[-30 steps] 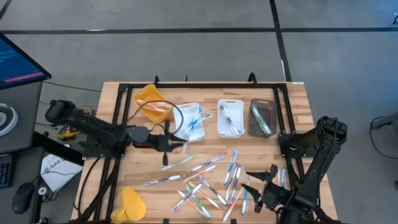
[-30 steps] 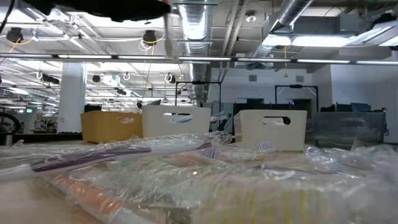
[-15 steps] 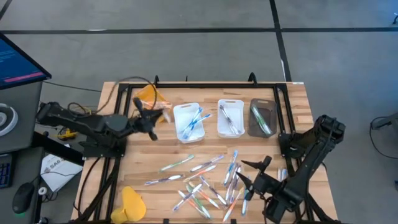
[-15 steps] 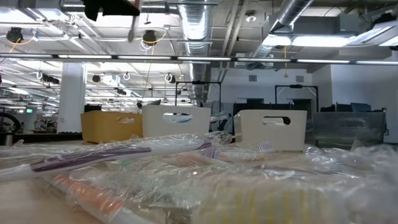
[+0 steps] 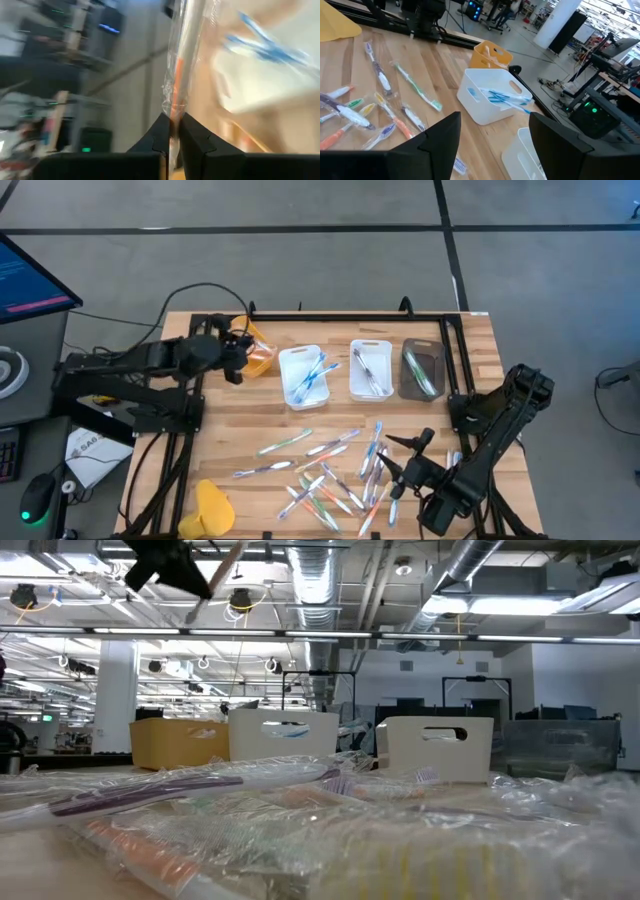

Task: Pick & Place Toothbrushes
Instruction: Put the orange toothbrush into the orange bin

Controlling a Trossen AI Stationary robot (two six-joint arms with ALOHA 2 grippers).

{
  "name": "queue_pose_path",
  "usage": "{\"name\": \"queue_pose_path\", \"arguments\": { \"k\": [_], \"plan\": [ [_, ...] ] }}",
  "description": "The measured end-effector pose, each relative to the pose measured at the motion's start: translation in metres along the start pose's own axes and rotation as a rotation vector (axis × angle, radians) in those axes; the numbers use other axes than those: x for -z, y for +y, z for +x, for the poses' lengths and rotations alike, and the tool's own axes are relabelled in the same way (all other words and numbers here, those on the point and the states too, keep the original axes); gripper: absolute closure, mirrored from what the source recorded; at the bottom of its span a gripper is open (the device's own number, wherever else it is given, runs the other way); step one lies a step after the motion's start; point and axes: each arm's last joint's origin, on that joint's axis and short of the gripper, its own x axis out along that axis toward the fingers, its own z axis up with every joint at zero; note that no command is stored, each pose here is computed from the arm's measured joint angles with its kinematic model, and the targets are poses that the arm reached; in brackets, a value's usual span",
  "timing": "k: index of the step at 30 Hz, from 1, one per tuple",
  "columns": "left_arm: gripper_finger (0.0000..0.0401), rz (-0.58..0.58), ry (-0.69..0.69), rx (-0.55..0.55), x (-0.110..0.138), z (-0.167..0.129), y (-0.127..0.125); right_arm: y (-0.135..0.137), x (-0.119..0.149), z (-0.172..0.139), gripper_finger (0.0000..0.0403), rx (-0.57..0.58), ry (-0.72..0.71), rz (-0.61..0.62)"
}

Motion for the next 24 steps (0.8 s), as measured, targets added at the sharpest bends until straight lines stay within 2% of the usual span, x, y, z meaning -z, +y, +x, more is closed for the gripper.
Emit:
{"name": "queue_pose_path", "arguments": {
  "k": [5,8,14,19,24],
  "plan": [
    [0.0387,0.063,-0.010,0.269,0.009,0.022,-0.008,0.000,0.000,0.001,0.0173,0.003,0.001,-0.001],
    [0.0386,0.088,-0.031,0.367,0.012,0.037,-0.009,0.000,0.000,0.001,0.0173,0.004,0.002,0.000],
    [0.0384,0.032,0.098,0.373,0.032,0.063,0.001,0.000,0.000,0.001,0.0173,0.003,0.002,0.005],
    [0.0383,-0.041,0.114,0.429,0.048,0.078,0.010,0.000,0.000,0.001,0.0173,0.001,0.005,0.005],
    [0.0383,-0.077,0.197,0.457,0.065,0.090,0.009,0.000,0.000,0.001,0.0173,-0.002,0.012,0.006]
  ]
}}
